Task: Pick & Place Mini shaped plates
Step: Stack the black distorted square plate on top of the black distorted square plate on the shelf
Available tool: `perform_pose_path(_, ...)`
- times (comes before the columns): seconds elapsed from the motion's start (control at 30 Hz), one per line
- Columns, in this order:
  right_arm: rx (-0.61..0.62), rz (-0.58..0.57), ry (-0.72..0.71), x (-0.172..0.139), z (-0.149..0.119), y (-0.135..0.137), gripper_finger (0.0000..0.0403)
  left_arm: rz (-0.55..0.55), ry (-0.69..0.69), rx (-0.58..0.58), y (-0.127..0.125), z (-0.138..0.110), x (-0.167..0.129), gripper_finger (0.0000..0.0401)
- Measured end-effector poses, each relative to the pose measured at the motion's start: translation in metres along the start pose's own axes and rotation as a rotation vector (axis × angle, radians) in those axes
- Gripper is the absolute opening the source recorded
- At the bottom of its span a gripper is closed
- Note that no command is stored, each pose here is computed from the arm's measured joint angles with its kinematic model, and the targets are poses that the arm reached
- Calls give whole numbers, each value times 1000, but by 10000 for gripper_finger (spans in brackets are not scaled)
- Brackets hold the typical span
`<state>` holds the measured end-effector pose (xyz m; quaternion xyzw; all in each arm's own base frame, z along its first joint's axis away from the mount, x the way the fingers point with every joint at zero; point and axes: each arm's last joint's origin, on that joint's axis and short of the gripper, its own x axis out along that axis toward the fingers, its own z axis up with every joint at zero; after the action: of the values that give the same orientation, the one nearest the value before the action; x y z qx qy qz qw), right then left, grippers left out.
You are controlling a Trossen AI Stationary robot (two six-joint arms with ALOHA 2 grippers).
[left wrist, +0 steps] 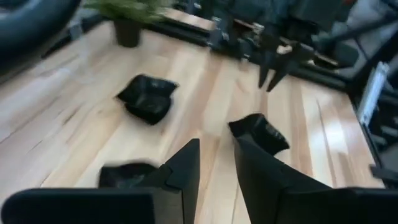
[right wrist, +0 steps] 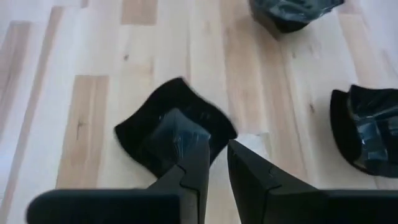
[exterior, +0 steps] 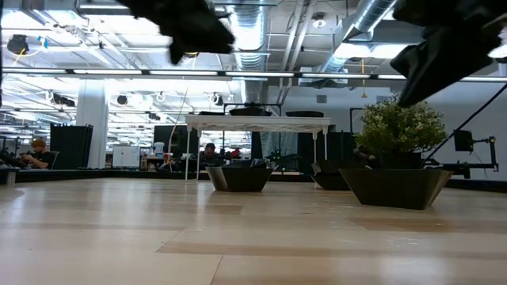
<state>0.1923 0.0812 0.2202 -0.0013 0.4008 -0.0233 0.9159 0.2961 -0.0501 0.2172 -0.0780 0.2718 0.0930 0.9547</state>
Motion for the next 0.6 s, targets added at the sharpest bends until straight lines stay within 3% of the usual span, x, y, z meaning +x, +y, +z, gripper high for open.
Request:
perform_pose_path(0.17,97,13,38,4,2,-11,67,34,-136,-102,1,-25,-34,97)
perform_pose_path(0.33,204,32,91,12,2,-16,120,-9,-265,-145,-2,-47,-53,97)
perform_pose_path(0.6,317,-1,198,45,-4,-13,190,-1,-286,-144,4,-74,-56,97)
